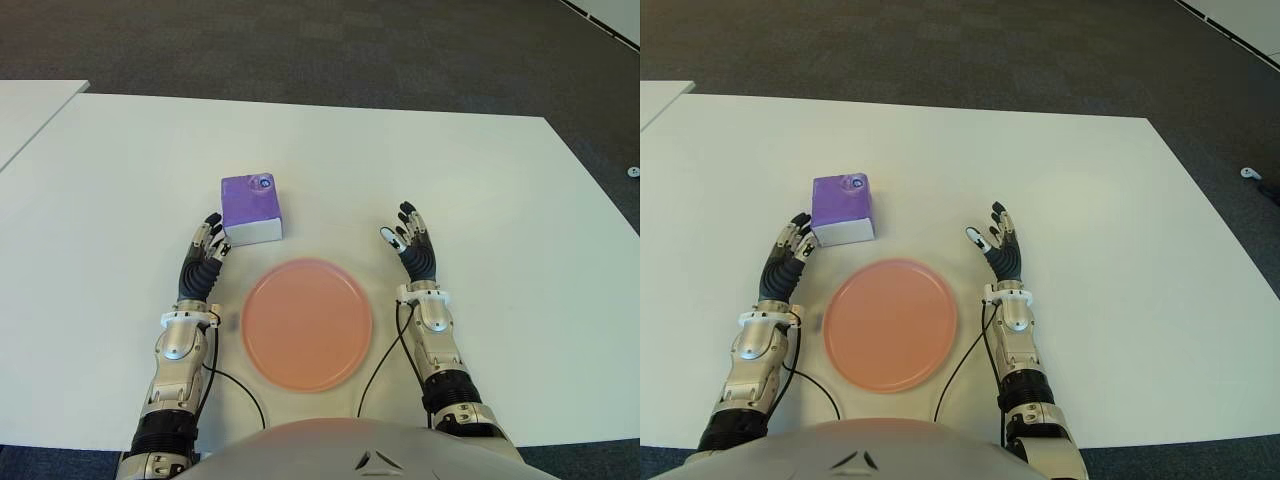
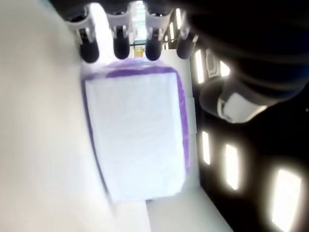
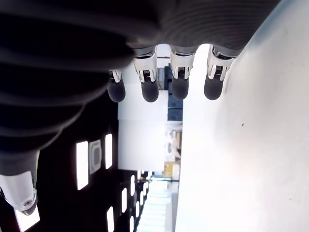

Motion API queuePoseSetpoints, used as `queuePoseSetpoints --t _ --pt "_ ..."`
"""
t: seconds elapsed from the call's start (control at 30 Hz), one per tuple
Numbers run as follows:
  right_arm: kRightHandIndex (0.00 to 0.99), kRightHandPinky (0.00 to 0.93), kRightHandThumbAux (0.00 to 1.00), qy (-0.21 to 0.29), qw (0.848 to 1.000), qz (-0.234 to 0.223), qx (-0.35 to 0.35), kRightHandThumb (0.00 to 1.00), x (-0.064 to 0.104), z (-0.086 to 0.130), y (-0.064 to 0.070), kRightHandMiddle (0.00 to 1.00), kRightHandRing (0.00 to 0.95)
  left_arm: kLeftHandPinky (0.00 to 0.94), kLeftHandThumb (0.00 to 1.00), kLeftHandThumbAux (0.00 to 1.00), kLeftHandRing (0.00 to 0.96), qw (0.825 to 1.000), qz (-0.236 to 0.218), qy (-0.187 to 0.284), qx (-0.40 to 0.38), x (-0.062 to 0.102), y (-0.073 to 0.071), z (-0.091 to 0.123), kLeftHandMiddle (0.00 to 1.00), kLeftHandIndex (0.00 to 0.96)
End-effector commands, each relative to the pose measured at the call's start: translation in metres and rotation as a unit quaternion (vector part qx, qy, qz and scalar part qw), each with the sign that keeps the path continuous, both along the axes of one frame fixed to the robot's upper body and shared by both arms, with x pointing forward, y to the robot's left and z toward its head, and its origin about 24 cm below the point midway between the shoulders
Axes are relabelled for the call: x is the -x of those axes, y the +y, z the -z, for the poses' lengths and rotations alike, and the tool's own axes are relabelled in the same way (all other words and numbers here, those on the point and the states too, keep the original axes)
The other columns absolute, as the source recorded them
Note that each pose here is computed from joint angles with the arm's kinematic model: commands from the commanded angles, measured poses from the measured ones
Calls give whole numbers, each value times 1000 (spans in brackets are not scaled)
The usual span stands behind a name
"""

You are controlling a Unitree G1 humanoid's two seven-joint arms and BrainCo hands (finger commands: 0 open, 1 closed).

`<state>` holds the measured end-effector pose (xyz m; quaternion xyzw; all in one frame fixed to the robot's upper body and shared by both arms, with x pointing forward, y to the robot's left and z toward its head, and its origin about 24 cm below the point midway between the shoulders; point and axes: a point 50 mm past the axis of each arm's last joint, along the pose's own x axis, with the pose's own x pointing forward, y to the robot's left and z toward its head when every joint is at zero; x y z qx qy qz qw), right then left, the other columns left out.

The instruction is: Put the tissue paper into the plate.

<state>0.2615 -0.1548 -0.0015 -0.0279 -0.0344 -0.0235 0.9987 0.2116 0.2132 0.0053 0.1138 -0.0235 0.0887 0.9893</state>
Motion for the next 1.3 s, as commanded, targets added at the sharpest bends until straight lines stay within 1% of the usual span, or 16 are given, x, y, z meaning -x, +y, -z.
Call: queuePoseSetpoints --t 0.03,0.1,0.17,0.3,0.37,0.43,0.57,0.6,0.73,0.83,0.9,1.1,1.17,1.27,1.3 --pt "0 0 549 48 999 5 -2 12 9 19 1 0 0 0 0 467 0 985 -48 -85 -140 -12 17 -41 0 0" --pt "0 0 549 49 999 5 -2 12 9 20 1 0 0 0 0 467 0 968 -58 -125 -210 -17 19 -58 0 0" --pt "0 0 549 49 999 5 -2 12 8 20 2 0 0 0 0 470 0 950 -67 -147 -266 -22 23 -65 0 0" --pt "0 0 549 50 999 5 -2 12 7 20 3 0 0 0 11 468 0 923 -84 -167 -335 -33 35 -76 0 0" --pt "0 0 549 50 999 5 -2 12 6 21 3 0 0 0 24 465 0 905 -94 -176 -375 -44 45 -84 0 0" --pt "0 0 549 50 999 5 -2 12 6 21 4 0 0 0 37 459 0 891 -102 -183 -403 -50 49 -89 0 0" --pt "0 0 549 50 999 5 -2 12 5 21 5 0 0 0 53 428 0 858 -113 -202 -459 -59 46 -101 0 0" --pt "0 0 549 50 999 5 -2 12 5 21 5 0 0 0 55 416 0 853 -115 -205 -466 -60 45 -102 0 0" --pt "0 0 549 50 999 5 -2 12 5 22 5 0 0 0 79 388 0 820 -113 -241 -506 -63 36 -114 0 0" --pt "0 0 549 50 999 5 -2 12 4 22 5 0 0 0 101 373 0 808 -109 -252 -522 -64 33 -116 0 0" --pt "0 0 549 50 999 5 -2 12 4 22 6 0 0 0 118 360 0 803 -106 -255 -529 -64 33 -116 0 0" --pt "0 0 549 50 999 5 -2 12 4 22 6 0 0 0 154 340 0 786 -79 -263 -554 -69 28 -120 0 0" --pt "0 0 549 50 999 5 -2 12 4 23 7 0 0 0 161 343 0 775 -62 -274 -567 -72 23 -122 0 0" --pt "0 0 549 50 999 5 -2 12 4 23 7 0 0 0 167 348 0 767 -52 -282 -575 -75 20 -122 0 0" --pt "0 0 549 50 999 5 -2 12 4 23 7 0 0 0 164 355 0 761 -38 -286 -581 -79 15 -121 0 0"
